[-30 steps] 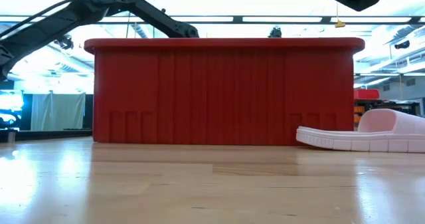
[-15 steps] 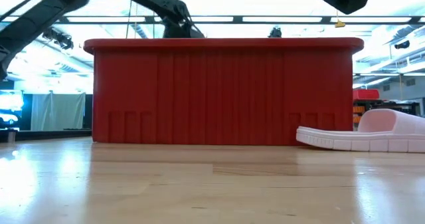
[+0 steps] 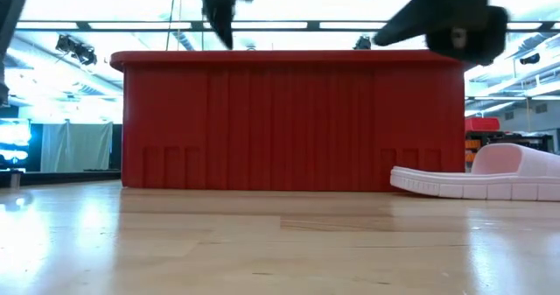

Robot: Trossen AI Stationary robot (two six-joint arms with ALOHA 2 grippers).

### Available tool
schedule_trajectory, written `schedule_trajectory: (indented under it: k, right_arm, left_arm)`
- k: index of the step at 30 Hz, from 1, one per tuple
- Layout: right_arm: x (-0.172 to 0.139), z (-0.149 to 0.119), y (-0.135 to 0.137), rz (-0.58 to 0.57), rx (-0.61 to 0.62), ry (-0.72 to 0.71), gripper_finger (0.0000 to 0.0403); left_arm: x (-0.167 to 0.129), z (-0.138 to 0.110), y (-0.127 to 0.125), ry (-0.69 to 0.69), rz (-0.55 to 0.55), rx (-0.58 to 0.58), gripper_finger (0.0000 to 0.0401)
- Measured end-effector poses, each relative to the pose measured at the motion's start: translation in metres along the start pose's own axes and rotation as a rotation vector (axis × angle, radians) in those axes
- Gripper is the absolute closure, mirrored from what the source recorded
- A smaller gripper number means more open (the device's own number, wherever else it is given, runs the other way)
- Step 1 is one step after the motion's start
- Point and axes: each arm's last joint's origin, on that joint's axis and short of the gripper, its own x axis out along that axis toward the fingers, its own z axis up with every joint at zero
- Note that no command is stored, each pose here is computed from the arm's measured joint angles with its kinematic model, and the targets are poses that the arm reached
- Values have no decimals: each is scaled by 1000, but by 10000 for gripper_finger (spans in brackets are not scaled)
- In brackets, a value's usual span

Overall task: Pick and place slides into bin
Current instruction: Put the pink slipper into the red bin

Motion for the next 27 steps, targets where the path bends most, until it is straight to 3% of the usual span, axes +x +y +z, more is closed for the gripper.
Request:
schedule_trajectory:
  k: [5, 10, 15, 19, 23, 27]
  right_arm:
    - [-9, -15, 6, 39, 56, 96, 234]
    - [-20, -36, 6, -12, 190, 165, 234]
    - [-37, -66, -6, -212, 417, 252, 234]
    - [-56, -91, -16, -378, 515, 282, 234]
    - [-75, -105, -33, -565, 522, 218, 234]
    - [-86, -99, -51, -728, 416, 69, 233]
  left_arm:
    - [-64, -3, -14, -270, 13, -159, 235]
    - [-106, -10, -32, -438, -75, -312, 239]
    - [-121, -11, -50, -476, -150, -304, 239]
    - [-122, -9, -59, -477, -171, -270, 239]
    - [-118, -4, -68, -461, -186, -244, 239]
    - [-115, 0, -72, -458, -193, -234, 239]
